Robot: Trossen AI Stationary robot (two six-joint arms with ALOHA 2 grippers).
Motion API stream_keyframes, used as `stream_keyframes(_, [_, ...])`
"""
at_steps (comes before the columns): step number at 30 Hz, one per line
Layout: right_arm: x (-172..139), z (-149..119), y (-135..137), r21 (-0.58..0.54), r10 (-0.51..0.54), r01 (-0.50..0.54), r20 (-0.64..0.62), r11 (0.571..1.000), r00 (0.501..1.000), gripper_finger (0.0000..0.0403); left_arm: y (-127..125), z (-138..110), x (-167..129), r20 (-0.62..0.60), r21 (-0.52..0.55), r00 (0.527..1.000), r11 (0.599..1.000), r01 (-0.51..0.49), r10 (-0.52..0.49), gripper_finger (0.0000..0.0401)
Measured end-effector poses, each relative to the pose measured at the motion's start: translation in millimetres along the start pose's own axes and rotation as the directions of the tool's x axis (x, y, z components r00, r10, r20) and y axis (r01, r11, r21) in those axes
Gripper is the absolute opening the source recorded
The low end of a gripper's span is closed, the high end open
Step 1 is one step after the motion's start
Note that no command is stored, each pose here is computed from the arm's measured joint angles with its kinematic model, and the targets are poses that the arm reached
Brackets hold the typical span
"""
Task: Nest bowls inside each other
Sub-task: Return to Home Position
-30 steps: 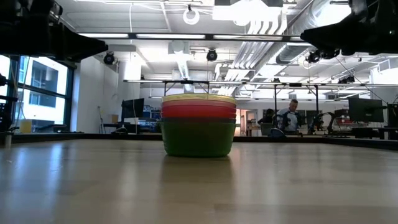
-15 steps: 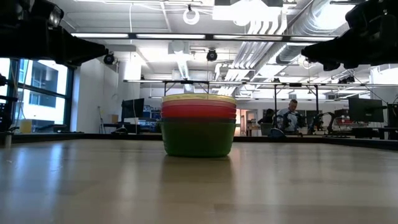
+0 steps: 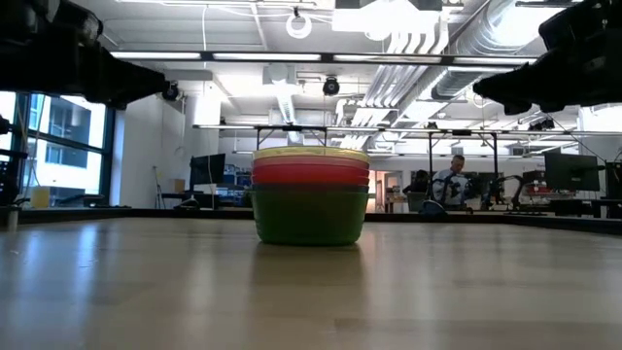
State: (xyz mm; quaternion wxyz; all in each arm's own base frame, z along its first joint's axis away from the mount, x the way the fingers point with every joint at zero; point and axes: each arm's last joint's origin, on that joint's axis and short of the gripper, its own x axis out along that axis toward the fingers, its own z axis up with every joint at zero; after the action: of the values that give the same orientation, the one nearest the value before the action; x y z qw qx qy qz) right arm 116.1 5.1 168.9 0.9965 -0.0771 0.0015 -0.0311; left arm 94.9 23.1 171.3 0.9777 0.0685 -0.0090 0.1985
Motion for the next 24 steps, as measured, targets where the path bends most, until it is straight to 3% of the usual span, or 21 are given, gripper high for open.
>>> stream_keyframes(7, [-0.1,-3.6,2.0,0.068,0.054,-0.052,-0.032,0.996,0.998,0.0073,-6.3,-4.2,0.1,-0.027,-0.010,0.981,0.981,0.193,-0.194,0.0184])
stream_keyframes(14, [-0.7,10.6,0.0,0.193,0.040,-0.062,0.116,0.979,0.992,0.0073,-6.3,-3.8,0.2,-0.023,-0.032,0.981,0.981,0.191,-0.192,0.0184])
stream_keyframes(24, [-0.1,0.1,2.2,0.208,0.072,-0.073,0.010,0.975,0.997,0.0073,-6.5,-4.3,0.2,-0.029,-0.028,0.980,0.980,0.196,-0.197,0.0184])
